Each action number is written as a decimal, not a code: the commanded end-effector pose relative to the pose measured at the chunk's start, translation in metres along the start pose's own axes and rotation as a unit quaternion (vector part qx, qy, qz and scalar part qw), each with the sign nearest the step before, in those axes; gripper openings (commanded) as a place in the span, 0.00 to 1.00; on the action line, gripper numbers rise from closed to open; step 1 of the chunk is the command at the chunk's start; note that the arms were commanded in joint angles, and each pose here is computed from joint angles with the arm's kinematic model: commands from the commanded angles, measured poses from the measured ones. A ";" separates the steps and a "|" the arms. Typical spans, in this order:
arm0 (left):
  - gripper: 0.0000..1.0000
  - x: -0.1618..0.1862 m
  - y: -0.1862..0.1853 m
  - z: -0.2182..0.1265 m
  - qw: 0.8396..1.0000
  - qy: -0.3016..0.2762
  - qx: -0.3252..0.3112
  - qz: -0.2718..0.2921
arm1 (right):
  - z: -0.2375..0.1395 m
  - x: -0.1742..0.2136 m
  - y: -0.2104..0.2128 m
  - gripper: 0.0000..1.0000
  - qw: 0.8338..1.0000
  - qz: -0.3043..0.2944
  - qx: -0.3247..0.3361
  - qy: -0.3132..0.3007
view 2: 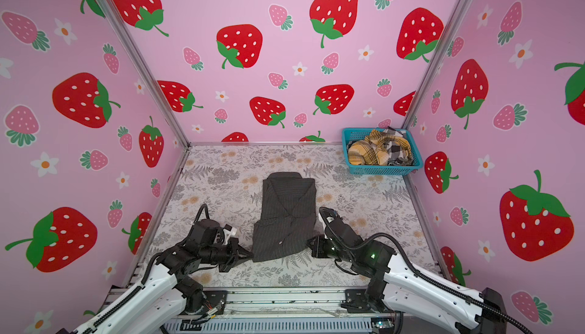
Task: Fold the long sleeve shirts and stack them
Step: 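Lift the near edge and fold it away from the robot with both grippers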
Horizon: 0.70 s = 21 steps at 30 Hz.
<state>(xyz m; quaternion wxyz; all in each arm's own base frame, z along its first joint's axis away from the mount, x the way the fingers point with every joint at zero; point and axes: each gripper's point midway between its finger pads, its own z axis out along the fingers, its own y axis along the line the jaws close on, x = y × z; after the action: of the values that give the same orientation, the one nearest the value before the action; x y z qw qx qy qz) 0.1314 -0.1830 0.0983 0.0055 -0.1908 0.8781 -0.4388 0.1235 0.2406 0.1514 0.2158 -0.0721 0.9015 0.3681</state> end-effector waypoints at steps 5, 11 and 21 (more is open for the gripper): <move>0.00 -0.010 -0.031 -0.013 0.999 -0.032 0.027 0.005 | -0.011 -0.018 0.005 0.00 0.999 0.019 0.003 -0.041; 0.00 -0.011 -0.049 -0.018 0.999 -0.030 0.042 0.017 | -0.010 -0.014 -0.001 0.00 0.999 0.029 0.007 -0.042; 0.00 -0.017 -0.063 -0.015 0.997 -0.029 0.069 -0.001 | -0.018 -0.027 -0.001 0.00 0.996 0.049 0.010 -0.074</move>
<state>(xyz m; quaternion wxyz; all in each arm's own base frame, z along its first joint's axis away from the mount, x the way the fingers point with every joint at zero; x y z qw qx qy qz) 0.1539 -0.1922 0.1306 0.0300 -0.2044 0.8610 -0.4647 0.1338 0.2296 0.1638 0.2465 -0.0249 0.8939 0.3736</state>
